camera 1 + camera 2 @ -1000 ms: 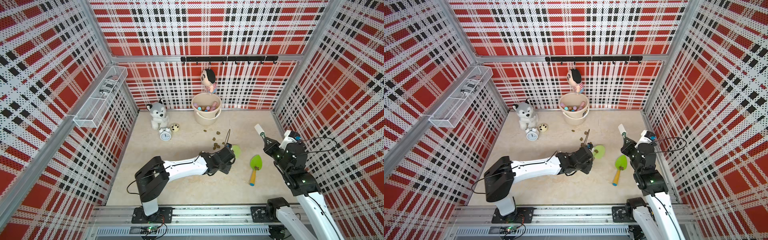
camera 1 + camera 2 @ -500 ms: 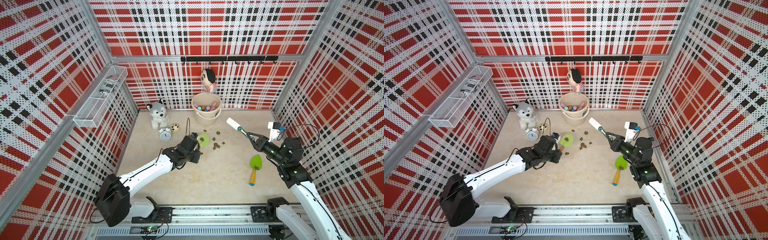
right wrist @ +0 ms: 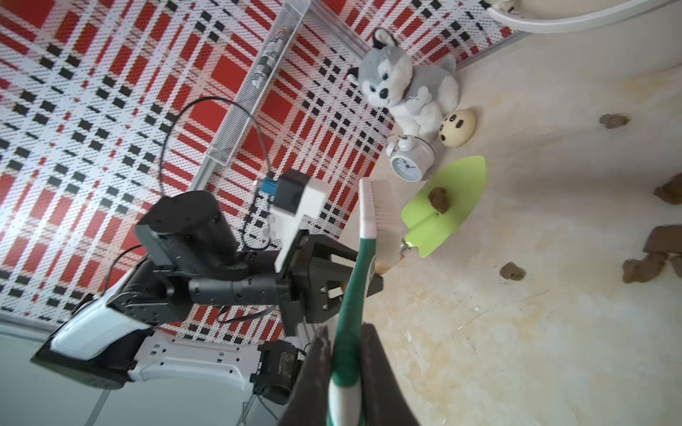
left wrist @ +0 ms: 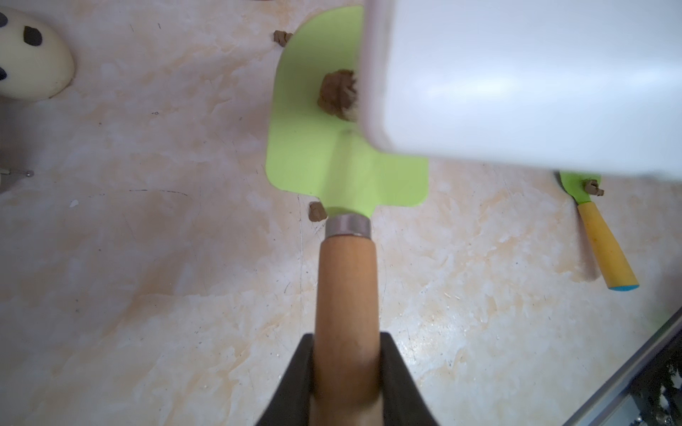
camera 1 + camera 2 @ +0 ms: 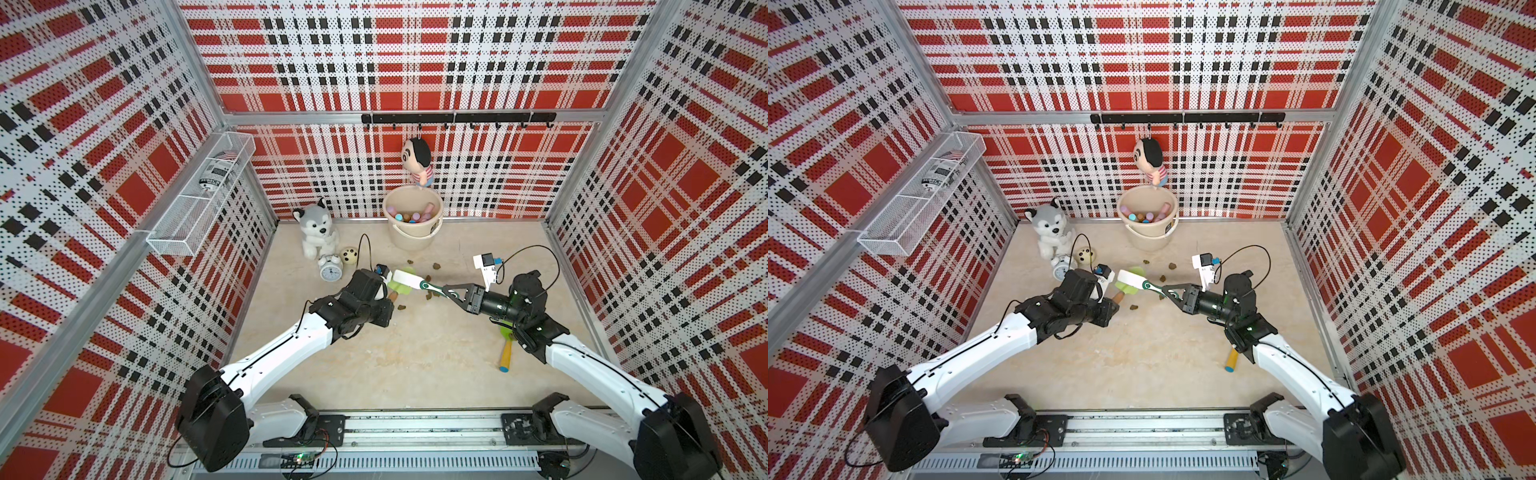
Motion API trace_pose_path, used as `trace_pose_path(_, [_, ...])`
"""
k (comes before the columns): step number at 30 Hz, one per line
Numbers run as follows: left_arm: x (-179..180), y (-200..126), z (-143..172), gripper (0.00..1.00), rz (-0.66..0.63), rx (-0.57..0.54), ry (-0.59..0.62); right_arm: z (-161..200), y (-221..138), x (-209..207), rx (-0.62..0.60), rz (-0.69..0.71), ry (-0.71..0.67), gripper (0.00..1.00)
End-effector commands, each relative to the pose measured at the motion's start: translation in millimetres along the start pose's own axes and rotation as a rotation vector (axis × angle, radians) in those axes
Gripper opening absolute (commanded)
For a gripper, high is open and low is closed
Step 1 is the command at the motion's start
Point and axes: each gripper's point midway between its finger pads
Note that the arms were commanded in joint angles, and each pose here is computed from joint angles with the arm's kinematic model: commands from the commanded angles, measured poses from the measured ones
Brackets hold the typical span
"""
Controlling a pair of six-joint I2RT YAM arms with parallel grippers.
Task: Brush the soil off the hand trowel and place it into the bucket
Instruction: Brush off the soil from the hand trowel.
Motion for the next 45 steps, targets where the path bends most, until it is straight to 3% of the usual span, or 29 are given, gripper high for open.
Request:
trace_pose_path(1, [-7, -14, -16, 0.00, 0.025, -0.062, 0.024, -7, 6, -8, -0.039, 0.003, 0.012, 0.00])
trace_pose_path(8, [-10, -12, -12, 0.00, 0.028, -0.051, 0.021, -12, 4, -35, -0.098, 0.125, 0.024, 0.00])
trace_pose_path(15, [-13, -9, -8, 0.00, 0.029, -0.047, 0.023, -27, -16, -32, -0.197, 0.200, -0.042, 0.00])
trace_pose_path(21, [-16, -9, -11, 0.00, 0.032, -0.066, 0.029, -27, -19, -11, -0.206, 0.113, -0.055, 0.00])
trace_pose_path(25, [-16, -9, -14, 0.00, 0.029, -0.081, 0.029, -6, -5, 8, -0.086, -0.061, -0.031, 0.00])
trace_pose_path(30, [-10, -17, -25, 0.00, -0.004, -0.139, -0.004, 8, 8, 4, -0.011, -0.121, 0.038, 0.00])
trace_pose_path(38, [-7, -35, -41, 0.00, -0.009, -0.232, -0.039, -2, 4, -18, -0.084, -0.009, 0.046, 0.00])
trace_pose_path(45, [-6, -47, -46, 0.00, 0.001, -0.266, -0.045, -32, -26, -30, -0.230, 0.099, 0.031, 0.00])
Point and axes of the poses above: each gripper's point midway between its finger pads, its own y axis out along the fingers, its own x axis along the line the jaws close on, z = x × y, and after that the axes turned 11 degrees about y, right-handed
